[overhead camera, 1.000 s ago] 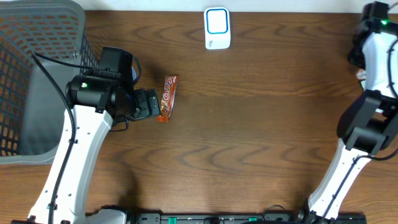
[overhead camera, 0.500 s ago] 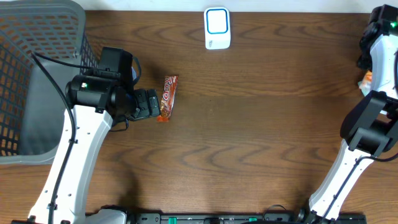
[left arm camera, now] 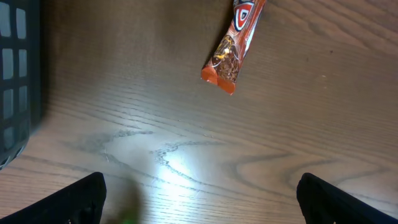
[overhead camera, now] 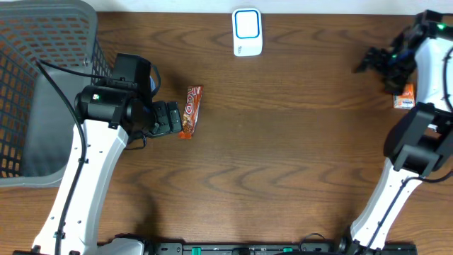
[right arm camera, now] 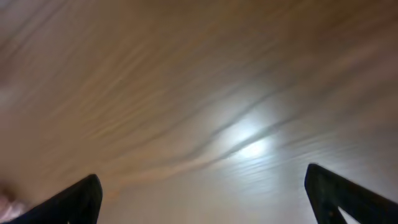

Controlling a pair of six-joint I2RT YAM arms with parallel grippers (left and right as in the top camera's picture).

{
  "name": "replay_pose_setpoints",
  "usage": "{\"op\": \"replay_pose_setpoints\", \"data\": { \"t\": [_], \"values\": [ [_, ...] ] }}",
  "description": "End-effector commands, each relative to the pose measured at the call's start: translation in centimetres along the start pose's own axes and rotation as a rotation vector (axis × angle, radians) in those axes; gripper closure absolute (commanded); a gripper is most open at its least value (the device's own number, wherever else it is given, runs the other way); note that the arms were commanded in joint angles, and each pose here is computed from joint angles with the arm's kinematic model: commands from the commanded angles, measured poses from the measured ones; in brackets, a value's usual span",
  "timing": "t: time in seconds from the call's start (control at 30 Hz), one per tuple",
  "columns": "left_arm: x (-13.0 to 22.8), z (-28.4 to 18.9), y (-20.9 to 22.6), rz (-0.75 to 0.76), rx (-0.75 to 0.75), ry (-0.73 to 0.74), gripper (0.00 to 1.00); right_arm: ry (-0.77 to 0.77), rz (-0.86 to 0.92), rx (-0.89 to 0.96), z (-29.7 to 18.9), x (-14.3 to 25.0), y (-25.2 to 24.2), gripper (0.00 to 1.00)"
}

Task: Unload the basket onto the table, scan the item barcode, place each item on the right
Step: 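Carry the tissue pack right, drop it, return the right gripper left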

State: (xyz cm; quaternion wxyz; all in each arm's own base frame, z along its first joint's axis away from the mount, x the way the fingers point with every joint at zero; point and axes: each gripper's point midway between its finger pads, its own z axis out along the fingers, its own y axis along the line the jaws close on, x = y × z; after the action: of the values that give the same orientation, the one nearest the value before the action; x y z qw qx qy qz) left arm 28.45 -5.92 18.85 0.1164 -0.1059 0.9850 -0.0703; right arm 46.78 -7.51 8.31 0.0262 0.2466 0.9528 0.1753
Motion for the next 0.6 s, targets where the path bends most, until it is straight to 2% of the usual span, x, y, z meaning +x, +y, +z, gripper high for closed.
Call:
{"op": "replay_pose_setpoints", "data": {
  "t": [0.0, 0.2, 0.4, 0.57],
  "values": [
    [0.0, 0.0, 0.1, -0.012, -0.007, 0.002, 0.02, 0.154, -0.077, -0.168, 1.3, 4.7, 6.8, 0.01],
    [0.0, 0.0, 0.1, -0.012, -0.007, 0.002, 0.02, 0.321, -0.242, -0.112, 6.4, 11.9, 12.0, 0.01],
    [0.0, 0.0, 0.1, -0.012, -0.007, 0.002, 0.02, 0.326, -0.466, -0.037, 11.8, 17.0, 16.2, 0.01],
    [0.0, 0.0, 0.1, -0.012, -0.007, 0.002, 0.02, 0.318, -0.483, -0.056, 13.4, 20.0, 19.9, 0.01]
  ]
}}
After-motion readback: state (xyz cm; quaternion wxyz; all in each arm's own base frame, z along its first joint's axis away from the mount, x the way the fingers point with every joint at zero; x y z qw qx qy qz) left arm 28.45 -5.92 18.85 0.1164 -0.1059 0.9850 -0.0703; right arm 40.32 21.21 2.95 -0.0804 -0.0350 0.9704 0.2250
